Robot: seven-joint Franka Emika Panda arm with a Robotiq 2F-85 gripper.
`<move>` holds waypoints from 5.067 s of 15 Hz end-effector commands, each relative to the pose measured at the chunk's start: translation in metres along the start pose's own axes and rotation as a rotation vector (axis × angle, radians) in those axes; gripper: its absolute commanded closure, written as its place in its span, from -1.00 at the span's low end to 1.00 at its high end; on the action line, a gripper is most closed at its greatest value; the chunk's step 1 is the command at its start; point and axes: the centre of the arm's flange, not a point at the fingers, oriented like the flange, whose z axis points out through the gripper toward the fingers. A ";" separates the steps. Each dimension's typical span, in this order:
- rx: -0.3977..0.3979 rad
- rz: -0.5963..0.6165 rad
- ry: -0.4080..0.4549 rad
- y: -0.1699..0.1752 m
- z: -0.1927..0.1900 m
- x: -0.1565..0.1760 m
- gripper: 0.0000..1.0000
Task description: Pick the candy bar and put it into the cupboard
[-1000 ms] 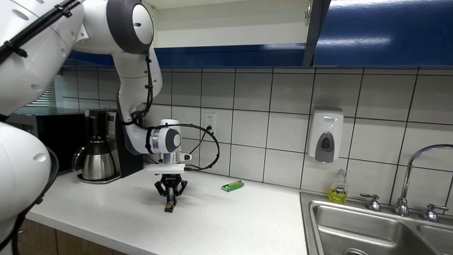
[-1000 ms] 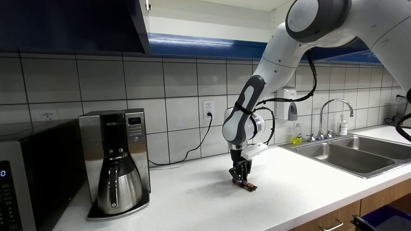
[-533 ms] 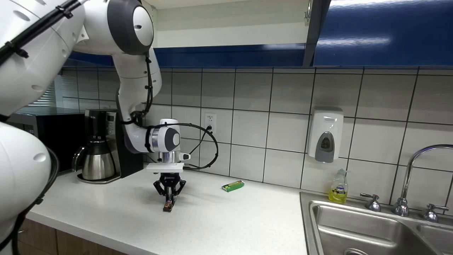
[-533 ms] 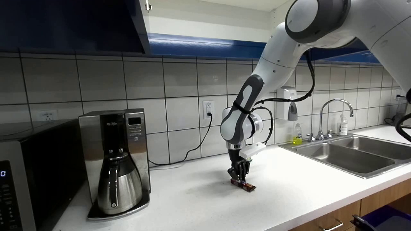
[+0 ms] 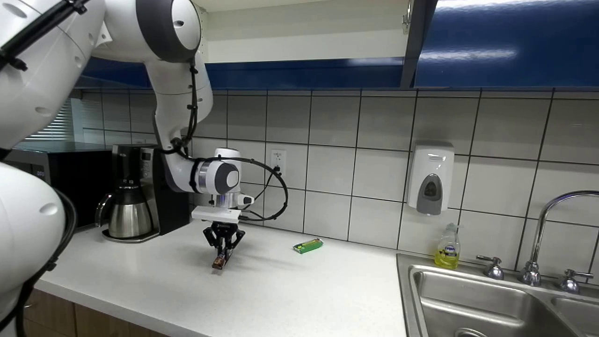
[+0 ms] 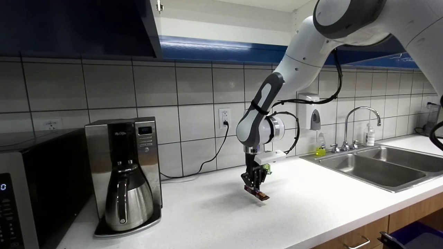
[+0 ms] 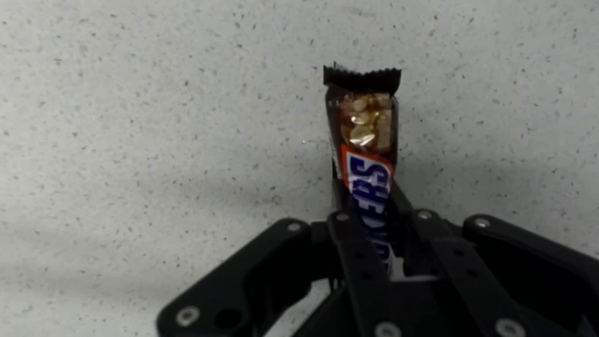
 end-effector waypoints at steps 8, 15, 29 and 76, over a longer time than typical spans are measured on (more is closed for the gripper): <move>0.015 0.116 0.143 -0.003 -0.050 -0.081 0.90; 0.008 0.185 0.272 -0.009 -0.092 -0.142 0.90; -0.008 0.241 0.659 -0.027 -0.261 -0.205 0.90; 0.119 0.582 0.851 -0.001 -0.649 -0.093 0.90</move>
